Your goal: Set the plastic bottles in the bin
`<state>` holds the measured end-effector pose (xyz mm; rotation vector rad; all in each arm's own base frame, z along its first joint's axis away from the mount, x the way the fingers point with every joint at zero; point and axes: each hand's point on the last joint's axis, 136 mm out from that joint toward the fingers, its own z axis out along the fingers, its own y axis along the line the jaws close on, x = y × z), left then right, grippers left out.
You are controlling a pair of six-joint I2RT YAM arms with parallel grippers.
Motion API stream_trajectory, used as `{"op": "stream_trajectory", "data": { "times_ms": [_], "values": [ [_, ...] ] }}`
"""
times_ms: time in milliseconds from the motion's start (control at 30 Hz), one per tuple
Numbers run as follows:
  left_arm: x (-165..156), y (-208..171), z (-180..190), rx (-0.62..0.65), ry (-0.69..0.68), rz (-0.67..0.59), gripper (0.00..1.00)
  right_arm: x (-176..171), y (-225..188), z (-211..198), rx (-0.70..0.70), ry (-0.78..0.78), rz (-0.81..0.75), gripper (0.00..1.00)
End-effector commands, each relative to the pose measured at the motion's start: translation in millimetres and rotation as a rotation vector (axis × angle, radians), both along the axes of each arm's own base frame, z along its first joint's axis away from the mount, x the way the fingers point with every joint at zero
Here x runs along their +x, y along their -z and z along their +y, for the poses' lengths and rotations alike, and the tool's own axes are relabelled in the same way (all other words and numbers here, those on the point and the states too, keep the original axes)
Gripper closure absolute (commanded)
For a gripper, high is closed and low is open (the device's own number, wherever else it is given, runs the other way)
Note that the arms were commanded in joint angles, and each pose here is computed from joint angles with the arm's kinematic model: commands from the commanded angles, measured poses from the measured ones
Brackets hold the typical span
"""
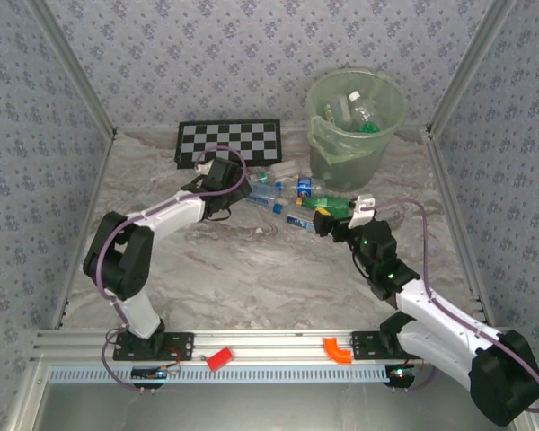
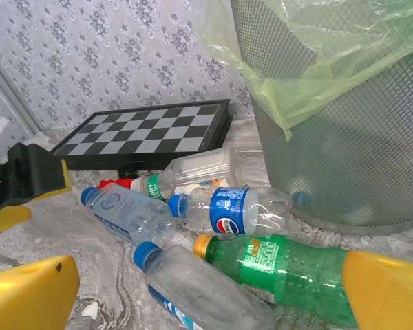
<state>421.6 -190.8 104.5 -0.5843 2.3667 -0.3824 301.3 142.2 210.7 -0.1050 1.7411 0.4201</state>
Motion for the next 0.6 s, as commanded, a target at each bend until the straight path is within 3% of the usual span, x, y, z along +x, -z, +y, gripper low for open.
{"op": "stream_trajectory", "data": {
  "times_ms": [0,333,567],
  "values": [
    [18,1,1,-0.098,-0.087,0.002,0.13,0,-8,-3,0.023,0.025,-0.031,0.0],
    [25,26,-51,-0.249,-0.06,0.068,0.07,-1,-8,-7,0.028,0.046,-0.034,0.0],
    [29,49,-64,-0.268,-0.104,0.157,0.02,-1,-8,-5,0.032,0.035,-0.032,0.0]
  ]
}}
